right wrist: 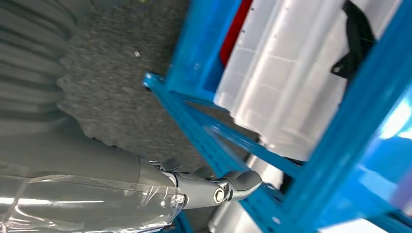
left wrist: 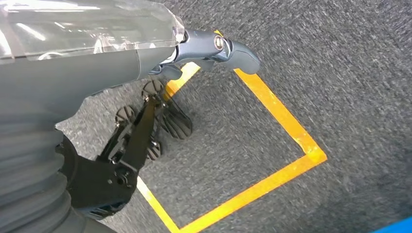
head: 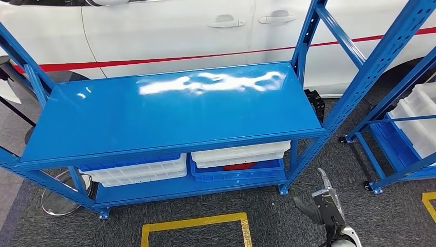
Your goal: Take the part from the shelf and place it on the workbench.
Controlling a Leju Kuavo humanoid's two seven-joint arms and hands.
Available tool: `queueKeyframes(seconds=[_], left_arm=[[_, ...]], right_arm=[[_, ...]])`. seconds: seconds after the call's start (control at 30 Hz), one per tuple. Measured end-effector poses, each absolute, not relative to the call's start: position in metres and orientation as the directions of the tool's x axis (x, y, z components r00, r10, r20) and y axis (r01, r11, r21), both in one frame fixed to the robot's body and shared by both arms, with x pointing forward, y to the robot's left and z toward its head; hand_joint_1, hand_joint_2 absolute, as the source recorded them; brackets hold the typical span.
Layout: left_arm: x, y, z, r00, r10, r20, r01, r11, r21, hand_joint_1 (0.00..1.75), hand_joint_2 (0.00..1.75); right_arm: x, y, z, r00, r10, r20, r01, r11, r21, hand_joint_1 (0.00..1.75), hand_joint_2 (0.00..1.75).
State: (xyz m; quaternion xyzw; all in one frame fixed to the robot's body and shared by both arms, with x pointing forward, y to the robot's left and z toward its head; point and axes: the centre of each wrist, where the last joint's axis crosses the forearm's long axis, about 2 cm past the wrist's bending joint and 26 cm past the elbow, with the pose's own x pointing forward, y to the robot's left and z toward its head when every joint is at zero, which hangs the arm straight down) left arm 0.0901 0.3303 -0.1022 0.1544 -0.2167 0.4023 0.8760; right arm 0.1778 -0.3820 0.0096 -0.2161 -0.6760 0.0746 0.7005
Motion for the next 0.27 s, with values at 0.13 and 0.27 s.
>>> queueKeyframes(seconds=[0.13, 0.27], left_arm=[[0.092, 0.33, -0.102, 0.6, 0.623, 0.502, -0.757, 0.646, 0.102, 0.0, 1.75], [0.092, 0.33, -0.102, 0.61, 0.615, 0.499, -0.748, 0.656, 0.106, 0.0, 1.75]], right_arm=[[0.165, -0.38, -0.004, 0.114, 0.373, 0.921, 0.17, 0.906, -0.388, 0.0, 1.75], [0.158, -0.379, -0.011, 0.14, 0.371, 0.918, 0.149, 0.908, -0.391, 0.0, 1.75]])
